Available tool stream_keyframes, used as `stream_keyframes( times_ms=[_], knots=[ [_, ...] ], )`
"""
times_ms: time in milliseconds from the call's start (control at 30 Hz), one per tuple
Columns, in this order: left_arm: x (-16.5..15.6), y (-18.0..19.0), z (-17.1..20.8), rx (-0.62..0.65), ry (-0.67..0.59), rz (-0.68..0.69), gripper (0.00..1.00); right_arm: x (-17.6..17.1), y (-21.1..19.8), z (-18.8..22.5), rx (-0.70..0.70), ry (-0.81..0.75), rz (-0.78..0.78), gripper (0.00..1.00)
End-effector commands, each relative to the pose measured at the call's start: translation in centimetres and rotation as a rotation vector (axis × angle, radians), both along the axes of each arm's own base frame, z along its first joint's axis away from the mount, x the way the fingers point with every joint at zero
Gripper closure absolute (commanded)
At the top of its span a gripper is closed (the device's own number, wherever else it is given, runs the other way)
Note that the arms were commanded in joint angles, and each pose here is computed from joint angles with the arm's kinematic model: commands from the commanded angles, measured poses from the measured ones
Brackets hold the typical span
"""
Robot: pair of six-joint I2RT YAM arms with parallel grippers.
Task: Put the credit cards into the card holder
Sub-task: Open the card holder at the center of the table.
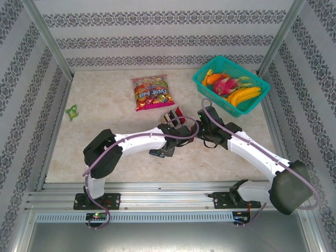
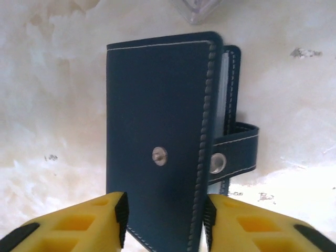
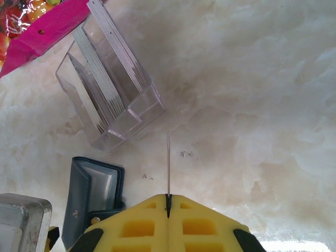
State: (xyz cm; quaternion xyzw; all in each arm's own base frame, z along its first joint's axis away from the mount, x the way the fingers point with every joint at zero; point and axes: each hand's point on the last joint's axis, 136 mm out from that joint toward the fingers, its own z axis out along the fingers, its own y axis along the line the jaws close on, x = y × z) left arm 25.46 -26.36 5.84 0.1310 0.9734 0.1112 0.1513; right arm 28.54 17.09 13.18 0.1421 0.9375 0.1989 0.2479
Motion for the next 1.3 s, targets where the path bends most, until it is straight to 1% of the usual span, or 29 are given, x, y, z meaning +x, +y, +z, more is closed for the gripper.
stream_keyframes(
  times_ms=[0, 133, 267, 367, 467, 533, 733, 833, 1000, 1100, 1267],
  knots=[
    [0.7, -0.1, 1.3, 0.007, -0.046, -0.031, 0.64, -0.3, 0.4, 0.3, 0.034, -0.011, 0.002, 1.0],
    [1.0, 0.3, 1.4, -0.001, -0.055, -0.03, 0.8, -0.4, 0.5, -0.1, 0.027, 0.001, 0.011, 1.0],
    [1.2, 0.9, 1.6, -0.007, -0.059, -0.028, 0.92, -0.4, 0.7, -0.2, 0.027, 0.005, 0.017, 1.0],
    [1.4, 0.8, 2.3, -0.045, -0.067, -0.019, 1.0, -0.3, 1.2, -0.1, 0.038, 0.006, 0.035, 1.0],
    [1.6, 0.4, 3.5, -0.167, -0.064, 0.015, 1.0, -0.2, 1.9, 0.5, 0.056, -0.009, 0.055, 1.0],
    [1.7, 0.0, 4.5, -0.296, -0.057, 0.045, 1.0, -0.1, 2.8, 1.2, 0.096, -0.033, 0.094, 1.0],
    [1.6, 1.2, 6.7, -0.623, -0.062, 0.199, 1.0, -0.5, 5.6, 3.5, 0.179, -0.094, 0.203, 1.0],
    [1.2, 2.6, 6.0, -0.725, -0.068, 0.282, 1.0, -0.9, 7.1, 3.8, 0.175, -0.095, 0.251, 1.0],
    [0.6, 3.3, 4.4, -0.913, -0.046, 0.419, 1.0, -1.2, 9.5, 3.3, 0.162, -0.077, 0.291, 1.0],
    [0.2, 3.5, 4.0, -0.963, -0.045, 0.462, 1.0, -1.6, 11.5, 3.2, 0.161, -0.065, 0.343, 1.0],
    [-0.4, 4.0, 3.8, -1.003, -0.049, 0.502, 1.0, -1.6, 13.6, 2.3, 0.028, -0.059, 0.38, 1.0]
  ],
)
